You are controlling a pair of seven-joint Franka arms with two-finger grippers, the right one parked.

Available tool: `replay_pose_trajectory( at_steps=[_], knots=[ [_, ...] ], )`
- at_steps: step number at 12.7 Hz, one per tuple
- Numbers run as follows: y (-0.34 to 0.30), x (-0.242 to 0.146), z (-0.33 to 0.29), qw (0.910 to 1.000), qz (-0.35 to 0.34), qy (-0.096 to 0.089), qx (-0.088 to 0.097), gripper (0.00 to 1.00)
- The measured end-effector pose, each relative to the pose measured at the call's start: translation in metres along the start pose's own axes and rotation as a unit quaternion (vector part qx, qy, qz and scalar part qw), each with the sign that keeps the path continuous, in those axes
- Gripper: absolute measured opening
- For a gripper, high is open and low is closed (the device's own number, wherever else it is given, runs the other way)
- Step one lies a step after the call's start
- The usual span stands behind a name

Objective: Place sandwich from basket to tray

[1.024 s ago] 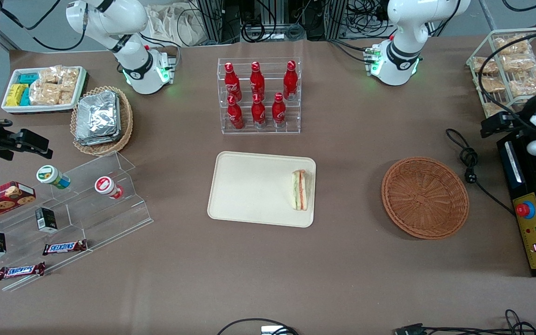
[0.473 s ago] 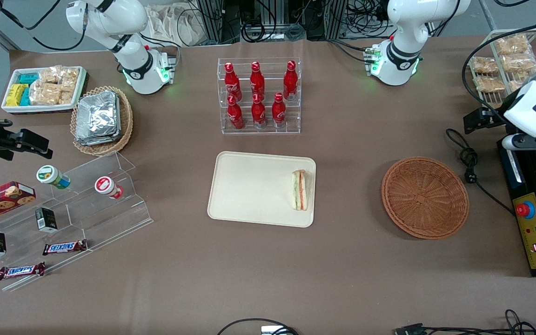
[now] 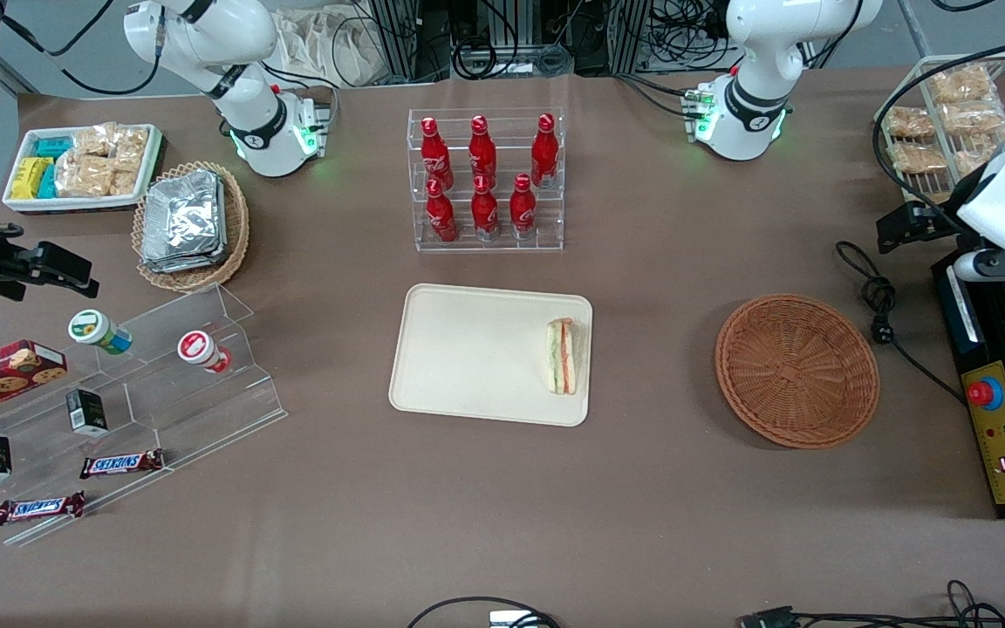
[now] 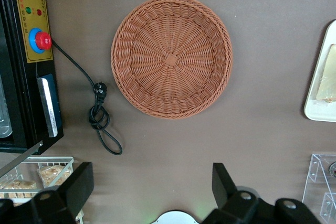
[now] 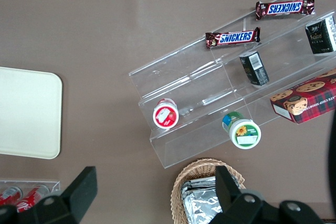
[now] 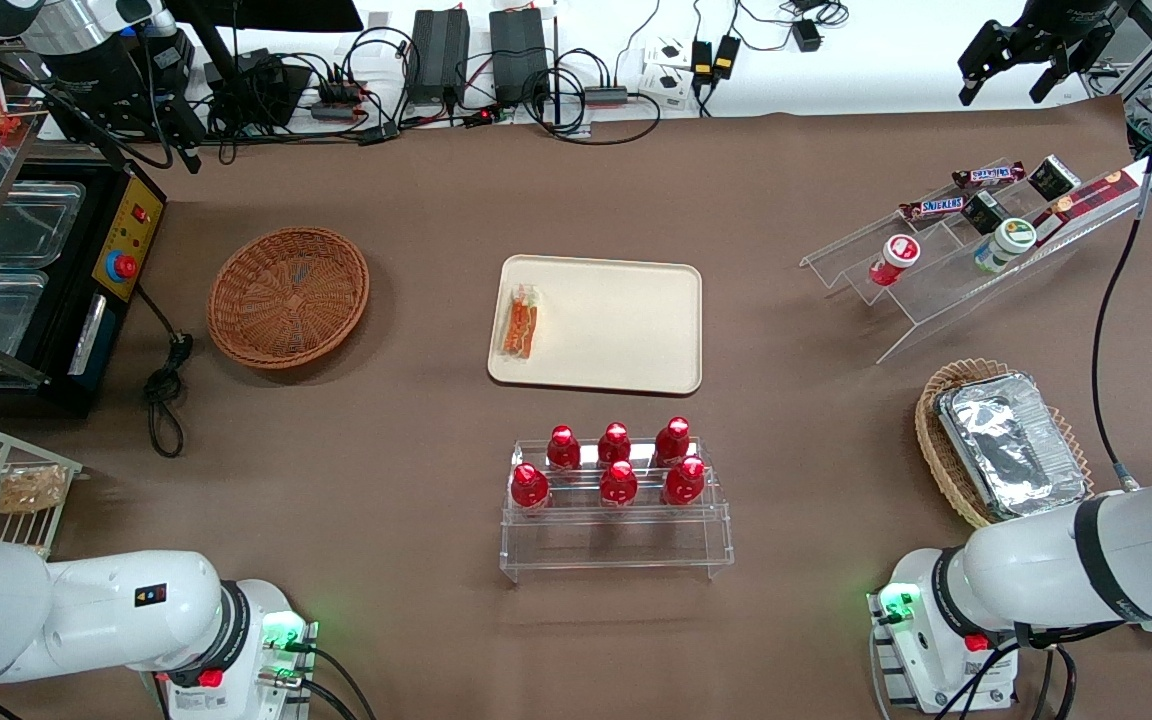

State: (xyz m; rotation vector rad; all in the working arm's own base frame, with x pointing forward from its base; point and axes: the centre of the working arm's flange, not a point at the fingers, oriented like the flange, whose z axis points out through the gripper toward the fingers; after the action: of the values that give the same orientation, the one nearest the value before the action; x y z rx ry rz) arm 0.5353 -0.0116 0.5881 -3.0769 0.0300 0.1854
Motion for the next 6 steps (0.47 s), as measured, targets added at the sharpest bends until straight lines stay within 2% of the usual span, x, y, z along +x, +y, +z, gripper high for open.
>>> replay_pose_trajectory(
  at_steps=[6],
  knots=[
    [-0.0001, 0.0038, 0.0060, 1.0000, 0.000, -0.006, -0.001, 1.00]
  ],
)
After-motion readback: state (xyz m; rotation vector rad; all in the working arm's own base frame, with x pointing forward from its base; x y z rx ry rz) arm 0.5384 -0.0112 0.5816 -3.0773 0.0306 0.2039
